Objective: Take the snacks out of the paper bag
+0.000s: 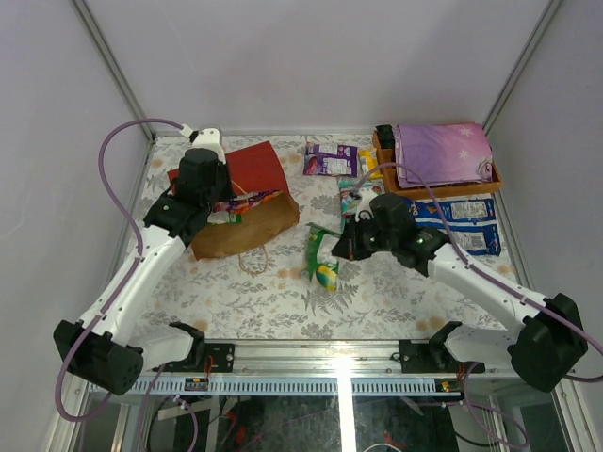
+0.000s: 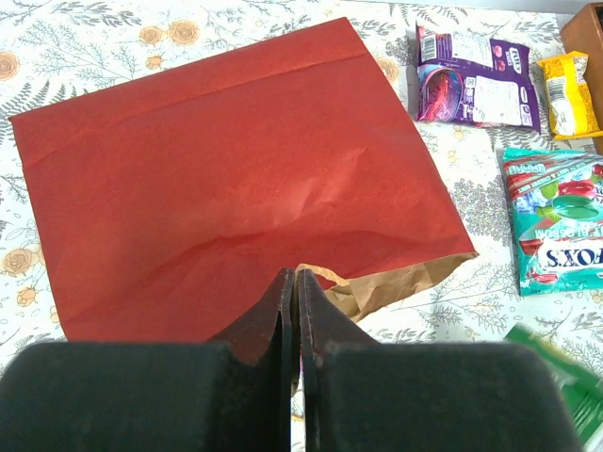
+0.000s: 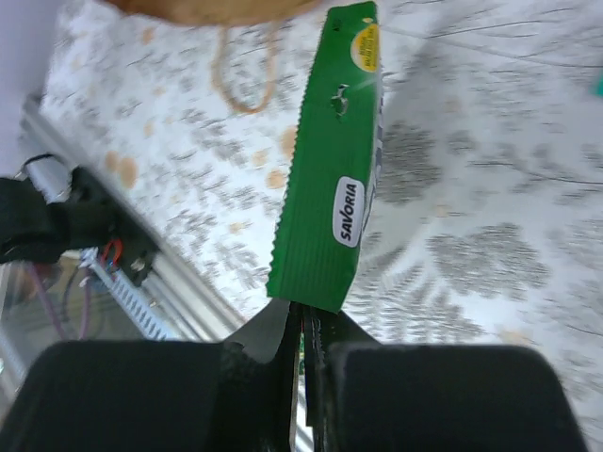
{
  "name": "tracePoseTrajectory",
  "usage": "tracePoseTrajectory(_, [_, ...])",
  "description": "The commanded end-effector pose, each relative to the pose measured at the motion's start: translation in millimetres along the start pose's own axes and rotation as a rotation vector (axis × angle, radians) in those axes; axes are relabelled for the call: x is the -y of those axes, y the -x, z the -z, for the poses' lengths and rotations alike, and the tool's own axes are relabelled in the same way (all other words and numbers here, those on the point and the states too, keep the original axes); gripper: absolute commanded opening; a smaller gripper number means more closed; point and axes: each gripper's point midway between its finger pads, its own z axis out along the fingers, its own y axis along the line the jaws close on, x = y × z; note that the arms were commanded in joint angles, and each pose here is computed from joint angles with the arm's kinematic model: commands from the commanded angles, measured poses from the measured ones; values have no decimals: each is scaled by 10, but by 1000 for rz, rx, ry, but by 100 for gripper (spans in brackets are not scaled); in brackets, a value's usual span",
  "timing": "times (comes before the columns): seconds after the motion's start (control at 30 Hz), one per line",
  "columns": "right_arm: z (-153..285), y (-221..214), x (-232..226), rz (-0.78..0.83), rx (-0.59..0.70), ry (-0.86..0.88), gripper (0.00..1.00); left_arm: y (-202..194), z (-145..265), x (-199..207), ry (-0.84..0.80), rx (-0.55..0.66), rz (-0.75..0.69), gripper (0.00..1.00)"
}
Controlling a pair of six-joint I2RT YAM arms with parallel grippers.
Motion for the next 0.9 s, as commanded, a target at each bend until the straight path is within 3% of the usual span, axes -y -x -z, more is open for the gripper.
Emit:
tracePoseTrajectory(0.0, [157,182,315,24,-13,-73,0,105,-10,-83,41,25,-3,0])
tracePoseTrajectory(0.3, [-298,782,893,-12,-60,-106,0,60,-26,-70,32,11,-13,0])
tracePoseTrajectory(0.5, [-836,941,1475,-108,-225,-134,0,28,-52,-34,14,-2,-14,0])
tracePoseTrajectory(0.87, [-1131,1468,1845,-139,-218,-138,4,7,-73,-16,1,-14,-16,0])
